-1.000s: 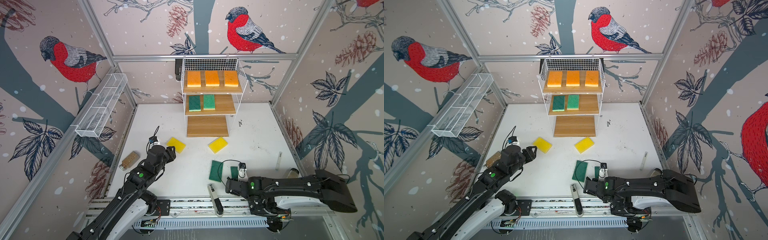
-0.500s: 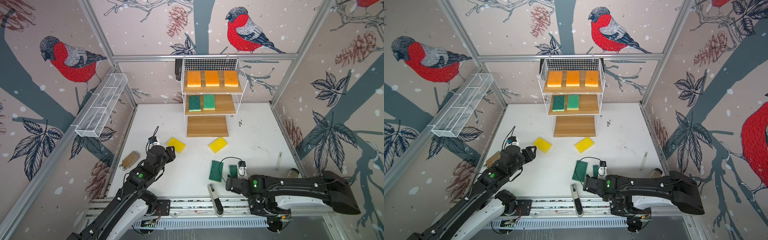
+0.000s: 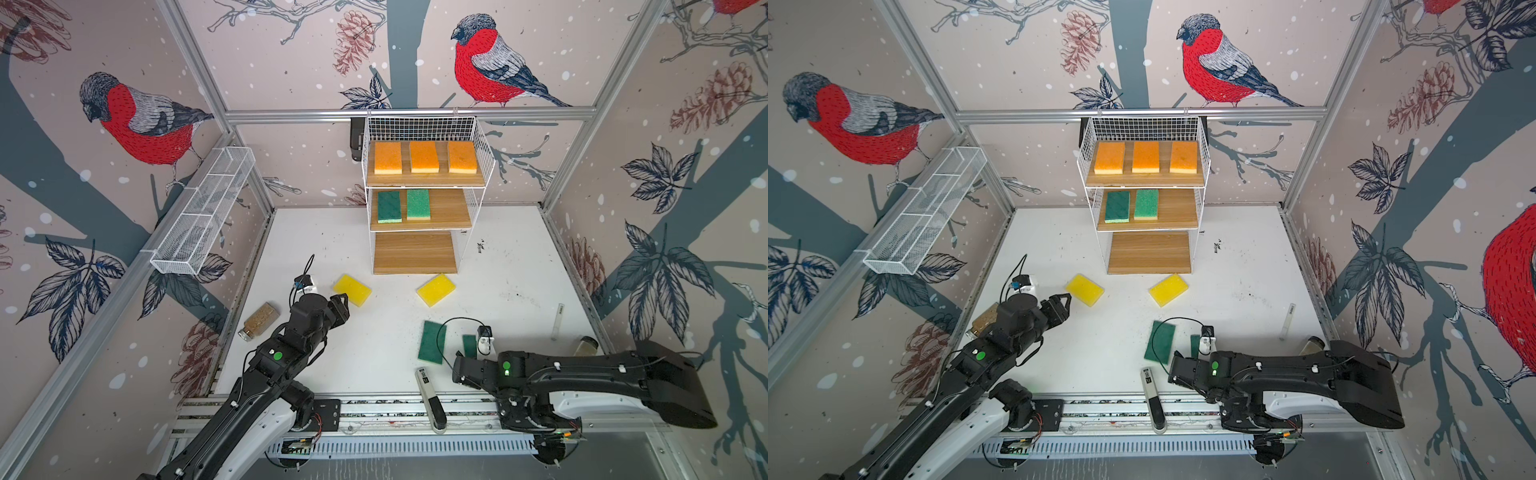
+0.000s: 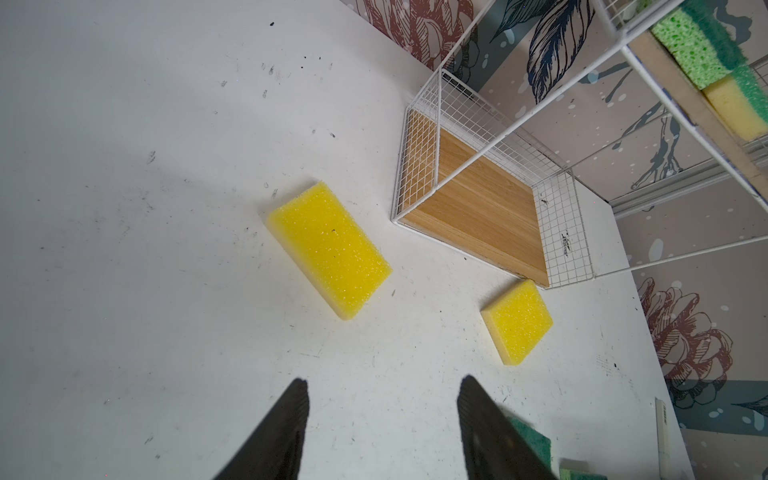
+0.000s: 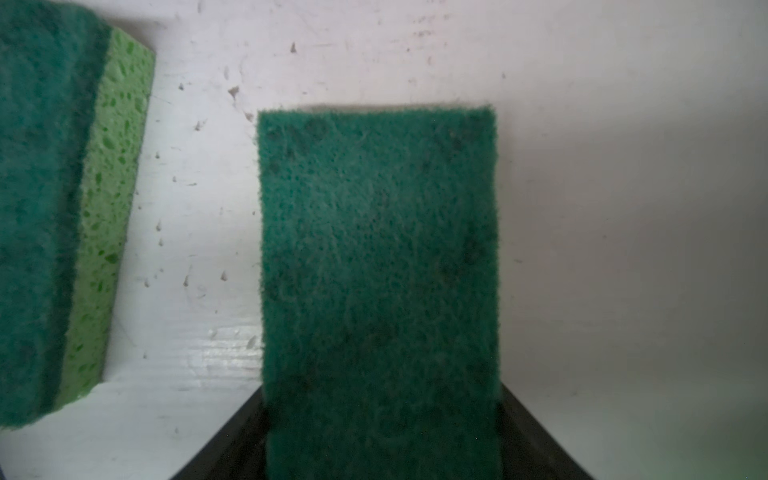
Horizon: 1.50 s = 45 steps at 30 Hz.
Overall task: Place and organize the cleaning sponges onto the shelf
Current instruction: 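Close the right gripper on the dark green scouring sponge, then lift the dark green scouring sponge off the table with the right gripper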
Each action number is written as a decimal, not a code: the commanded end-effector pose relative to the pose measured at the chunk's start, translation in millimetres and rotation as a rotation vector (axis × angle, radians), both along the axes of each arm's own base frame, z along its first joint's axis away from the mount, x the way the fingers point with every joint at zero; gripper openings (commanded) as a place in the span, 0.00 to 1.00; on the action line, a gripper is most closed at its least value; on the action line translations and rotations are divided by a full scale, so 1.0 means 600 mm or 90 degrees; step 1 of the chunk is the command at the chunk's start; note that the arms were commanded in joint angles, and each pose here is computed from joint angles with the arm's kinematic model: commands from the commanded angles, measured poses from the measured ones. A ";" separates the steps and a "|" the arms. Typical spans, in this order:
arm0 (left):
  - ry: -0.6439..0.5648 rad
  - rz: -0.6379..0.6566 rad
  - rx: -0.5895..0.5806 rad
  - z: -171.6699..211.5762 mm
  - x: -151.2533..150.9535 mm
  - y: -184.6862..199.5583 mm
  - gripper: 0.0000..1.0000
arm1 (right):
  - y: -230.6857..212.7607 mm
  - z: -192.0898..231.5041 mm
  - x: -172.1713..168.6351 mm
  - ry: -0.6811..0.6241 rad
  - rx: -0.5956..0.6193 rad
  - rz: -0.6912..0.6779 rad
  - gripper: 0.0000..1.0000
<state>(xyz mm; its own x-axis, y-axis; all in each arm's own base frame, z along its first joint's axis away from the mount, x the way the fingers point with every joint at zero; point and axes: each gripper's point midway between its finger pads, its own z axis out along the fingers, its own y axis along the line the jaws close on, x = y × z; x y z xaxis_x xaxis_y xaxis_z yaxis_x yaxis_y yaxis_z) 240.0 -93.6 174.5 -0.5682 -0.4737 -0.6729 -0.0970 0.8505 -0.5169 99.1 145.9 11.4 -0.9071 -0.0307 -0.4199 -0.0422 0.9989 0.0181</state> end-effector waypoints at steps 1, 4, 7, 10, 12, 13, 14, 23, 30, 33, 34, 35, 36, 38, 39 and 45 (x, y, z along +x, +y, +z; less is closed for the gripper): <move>-0.002 0.009 0.011 0.000 0.000 0.007 0.59 | -0.002 -0.008 -0.008 0.020 -0.012 0.006 0.75; -0.003 0.008 0.009 0.000 -0.001 0.007 0.59 | -0.003 -0.011 -0.011 0.028 -0.014 0.004 0.75; -0.002 0.006 0.008 0.000 -0.002 0.006 0.59 | -0.004 -0.011 -0.014 0.033 -0.014 -0.001 0.76; -0.003 0.005 0.006 0.001 -0.001 0.005 0.59 | -0.007 -0.008 -0.014 0.034 -0.016 -0.006 0.77; -0.002 0.004 0.006 -0.001 -0.001 0.004 0.59 | -0.010 -0.006 -0.014 0.033 -0.017 -0.011 0.78; -0.002 0.004 0.006 -0.001 0.000 0.004 0.59 | -0.009 -0.004 -0.014 0.033 -0.015 -0.011 0.78; -0.002 0.003 0.005 -0.001 0.000 0.003 0.59 | -0.009 -0.002 -0.014 0.033 -0.015 -0.012 0.78; 0.001 0.001 0.002 -0.005 0.000 0.001 0.59 | -0.012 0.008 -0.011 0.025 -0.017 -0.022 0.77; 0.003 -0.001 0.002 -0.006 0.000 -0.001 0.59 | -0.013 0.007 -0.009 0.021 -0.015 -0.026 0.75; 0.005 0.000 0.001 -0.008 0.000 0.000 0.59 | -0.015 0.006 -0.010 0.020 -0.016 -0.023 0.71; 0.006 0.000 0.001 -0.008 -0.001 0.000 0.59 | -0.015 0.006 -0.009 0.019 -0.017 -0.023 0.71; 0.006 0.000 0.000 -0.008 -0.001 0.000 0.59 | -0.016 0.007 -0.009 0.018 -0.017 -0.024 0.70; 0.006 0.000 -0.001 -0.007 -0.001 0.000 0.59 | -0.016 0.009 -0.009 0.017 -0.017 -0.023 0.70; 0.005 0.001 -0.001 -0.006 -0.002 0.001 0.59 | -0.012 0.017 -0.005 0.008 -0.010 -0.023 0.69; 0.005 0.002 -0.002 -0.006 -0.002 0.001 0.59 | -0.012 0.021 -0.003 0.003 -0.008 -0.022 0.69; -0.002 0.001 0.000 0.005 -0.001 0.001 0.59 | 0.002 0.058 0.015 -0.040 0.018 -0.018 0.69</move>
